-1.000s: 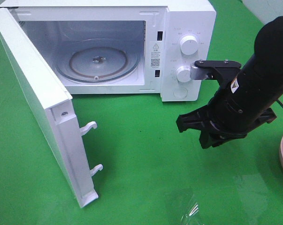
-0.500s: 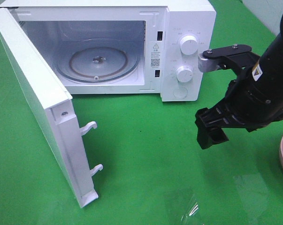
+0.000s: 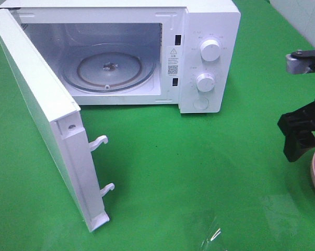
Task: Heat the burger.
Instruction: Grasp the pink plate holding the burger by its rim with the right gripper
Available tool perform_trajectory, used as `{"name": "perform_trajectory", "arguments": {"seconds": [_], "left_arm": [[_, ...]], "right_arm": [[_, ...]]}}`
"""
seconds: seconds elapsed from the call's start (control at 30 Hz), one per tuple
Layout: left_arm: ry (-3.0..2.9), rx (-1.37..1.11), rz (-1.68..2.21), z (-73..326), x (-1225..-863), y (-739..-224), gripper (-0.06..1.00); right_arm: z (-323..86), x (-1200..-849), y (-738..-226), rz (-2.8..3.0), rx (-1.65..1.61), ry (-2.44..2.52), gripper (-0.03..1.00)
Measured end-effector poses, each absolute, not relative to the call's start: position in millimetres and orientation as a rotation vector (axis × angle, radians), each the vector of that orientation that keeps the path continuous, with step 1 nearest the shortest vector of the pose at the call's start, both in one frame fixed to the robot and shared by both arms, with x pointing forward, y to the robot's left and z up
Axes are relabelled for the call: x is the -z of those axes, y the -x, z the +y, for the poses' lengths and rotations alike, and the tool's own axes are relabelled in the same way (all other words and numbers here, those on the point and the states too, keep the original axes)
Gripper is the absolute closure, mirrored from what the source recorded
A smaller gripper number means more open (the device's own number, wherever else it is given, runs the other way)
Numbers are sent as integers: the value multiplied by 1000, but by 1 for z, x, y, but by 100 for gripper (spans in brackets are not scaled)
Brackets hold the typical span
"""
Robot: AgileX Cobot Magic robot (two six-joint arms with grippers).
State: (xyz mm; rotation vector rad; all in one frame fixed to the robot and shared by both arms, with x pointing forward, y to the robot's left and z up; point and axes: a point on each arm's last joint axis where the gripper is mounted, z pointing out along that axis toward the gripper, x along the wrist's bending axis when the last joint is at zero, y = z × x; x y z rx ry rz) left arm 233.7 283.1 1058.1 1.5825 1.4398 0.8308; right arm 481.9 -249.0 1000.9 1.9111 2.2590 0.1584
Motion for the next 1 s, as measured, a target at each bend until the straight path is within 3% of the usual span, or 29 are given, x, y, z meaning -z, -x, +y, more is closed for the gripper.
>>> {"name": "perform_trajectory", "arguments": {"seconds": [0.4, 1.0], "left_arm": [[-1583, -831, 1440, 283, -1058, -234, 15], [-1583, -831, 1440, 283, -1058, -234, 15]], "right_arm": [[-291, -976, -484, 2139, -136, -2022, 19], [-290, -917, -506, 2180, -47, -2071, 20]]}}
